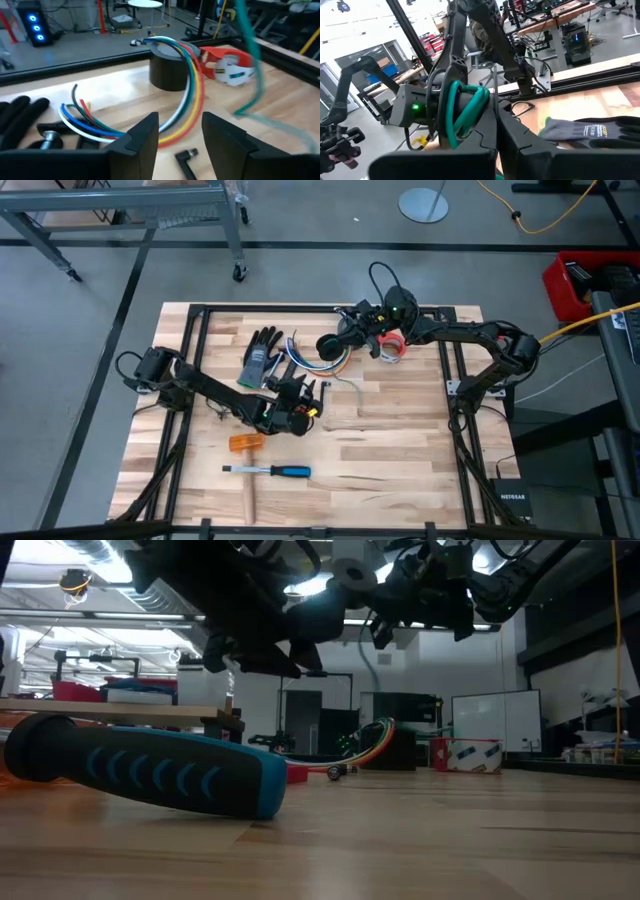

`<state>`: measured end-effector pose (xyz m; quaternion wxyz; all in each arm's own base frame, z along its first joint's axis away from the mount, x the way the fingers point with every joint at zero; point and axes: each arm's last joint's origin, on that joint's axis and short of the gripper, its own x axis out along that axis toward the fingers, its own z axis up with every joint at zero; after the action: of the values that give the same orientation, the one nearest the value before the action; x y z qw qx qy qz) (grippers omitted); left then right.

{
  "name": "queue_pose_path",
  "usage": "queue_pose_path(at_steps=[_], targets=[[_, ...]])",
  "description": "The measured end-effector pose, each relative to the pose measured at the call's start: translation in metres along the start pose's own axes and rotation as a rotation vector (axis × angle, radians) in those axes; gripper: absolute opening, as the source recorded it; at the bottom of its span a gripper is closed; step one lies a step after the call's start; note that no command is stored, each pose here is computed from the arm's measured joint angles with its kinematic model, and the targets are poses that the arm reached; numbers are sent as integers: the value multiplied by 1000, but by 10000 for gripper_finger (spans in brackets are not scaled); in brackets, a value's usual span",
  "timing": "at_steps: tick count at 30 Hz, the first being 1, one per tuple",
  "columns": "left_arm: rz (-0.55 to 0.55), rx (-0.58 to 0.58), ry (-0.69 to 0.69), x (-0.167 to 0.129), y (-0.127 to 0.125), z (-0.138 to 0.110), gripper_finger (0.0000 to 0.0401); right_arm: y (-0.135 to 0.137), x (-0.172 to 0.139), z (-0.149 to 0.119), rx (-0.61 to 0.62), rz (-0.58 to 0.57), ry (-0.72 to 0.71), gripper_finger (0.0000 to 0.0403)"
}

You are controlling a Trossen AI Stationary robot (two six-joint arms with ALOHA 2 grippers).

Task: Coil cords
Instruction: Coil the green wire into the black spool

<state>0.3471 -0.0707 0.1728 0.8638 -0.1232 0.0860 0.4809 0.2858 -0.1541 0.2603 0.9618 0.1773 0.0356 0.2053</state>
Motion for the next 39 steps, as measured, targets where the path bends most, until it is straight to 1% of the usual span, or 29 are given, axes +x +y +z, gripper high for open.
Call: queue_pose_path(at_steps=[4, 9, 11, 14, 16, 19, 24, 29, 32, 36, 39], targets=[[21, 20, -3, 8, 3, 3, 140, 6, 7, 0, -32, 31, -4, 1], [-7, 35, 32, 11, 3, 3, 128, 17, 18, 1, -141, 83, -21, 1], [-28, 47, 42, 10, 1, 3, 123, 19, 21, 2, -197, 80, -40, 1], [-46, 81, 37, 8, -1, 4, 117, 22, 23, 4, -244, 69, -65, 1], [-57, 97, 25, 8, -3, 6, 114, 23, 24, 5, -263, 52, -85, 1], [-69, 122, 7, 8, -6, 9, 112, 27, 27, 6, -286, 56, -105, 1], [-82, 197, -10, 9, -8, 12, 111, 33, 32, 7, -329, 77, -124, 1], [-145, 199, 18, 8, -10, 12, 111, 33, 32, 7, -340, 70, -130, 1], [-195, 187, 48, 5, -13, 10, 111, 32, 32, 8, -374, 65, -131, 1], [-218, 152, 33, 3, -16, 13, 111, 33, 32, 7, -402, 64, -132, 1], [-232, 146, 11, 2, -18, 16, 111, 33, 32, 7, -414, 64, -132, 1]])
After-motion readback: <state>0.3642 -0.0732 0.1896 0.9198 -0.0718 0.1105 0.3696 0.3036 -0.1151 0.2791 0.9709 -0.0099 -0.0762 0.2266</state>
